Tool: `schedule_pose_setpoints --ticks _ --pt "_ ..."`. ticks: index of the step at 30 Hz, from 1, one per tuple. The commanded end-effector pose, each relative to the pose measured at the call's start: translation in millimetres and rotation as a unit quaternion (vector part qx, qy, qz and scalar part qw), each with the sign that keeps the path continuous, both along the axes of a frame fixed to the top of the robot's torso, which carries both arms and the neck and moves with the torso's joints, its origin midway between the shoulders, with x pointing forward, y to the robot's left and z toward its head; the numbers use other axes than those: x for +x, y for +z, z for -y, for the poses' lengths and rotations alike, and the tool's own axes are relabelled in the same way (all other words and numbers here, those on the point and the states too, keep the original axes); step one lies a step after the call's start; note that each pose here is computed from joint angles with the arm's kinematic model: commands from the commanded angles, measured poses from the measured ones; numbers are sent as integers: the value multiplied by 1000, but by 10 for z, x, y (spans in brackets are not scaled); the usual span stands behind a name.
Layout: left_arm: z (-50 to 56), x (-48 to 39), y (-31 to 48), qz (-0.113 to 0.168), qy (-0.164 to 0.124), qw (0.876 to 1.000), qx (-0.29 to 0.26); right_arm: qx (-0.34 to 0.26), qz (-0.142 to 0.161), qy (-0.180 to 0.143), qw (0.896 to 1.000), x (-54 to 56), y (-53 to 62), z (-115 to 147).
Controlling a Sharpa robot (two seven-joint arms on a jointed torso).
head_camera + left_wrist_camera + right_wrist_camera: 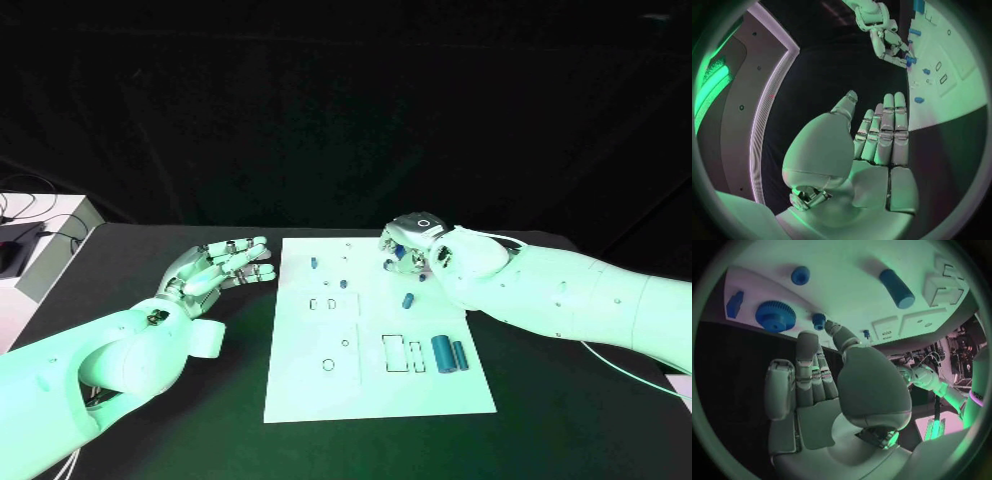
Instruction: Assemble the parts on the task board
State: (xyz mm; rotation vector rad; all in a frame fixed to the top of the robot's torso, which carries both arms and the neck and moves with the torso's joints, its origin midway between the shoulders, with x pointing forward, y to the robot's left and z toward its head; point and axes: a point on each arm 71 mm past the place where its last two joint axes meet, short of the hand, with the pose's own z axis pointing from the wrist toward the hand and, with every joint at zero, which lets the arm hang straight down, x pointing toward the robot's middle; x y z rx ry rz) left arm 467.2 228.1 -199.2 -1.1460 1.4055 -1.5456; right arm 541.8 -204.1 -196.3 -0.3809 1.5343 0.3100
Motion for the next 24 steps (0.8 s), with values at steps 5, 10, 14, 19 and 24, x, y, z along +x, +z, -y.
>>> schedule_pose_setpoints --ticks 5,10,14,19,24 --pt "31 3 7 11 -14 1000 6 -5 -13 0 1000 21 -31 10" --pt "39 1 10 14 -17 1000 8 -7 -21 -1 1000 34 -55 20" --pt "34 0 15 15 -16 1000 9 -8 -23 -1 1000 38 -68 21" --pt "32 1 19 15 -16 1000 9 -8 -28 0 1000 37 -81 11" --pt "28 3 21 16 -16 1000 9 -8 -32 3 999 35 -93 0"
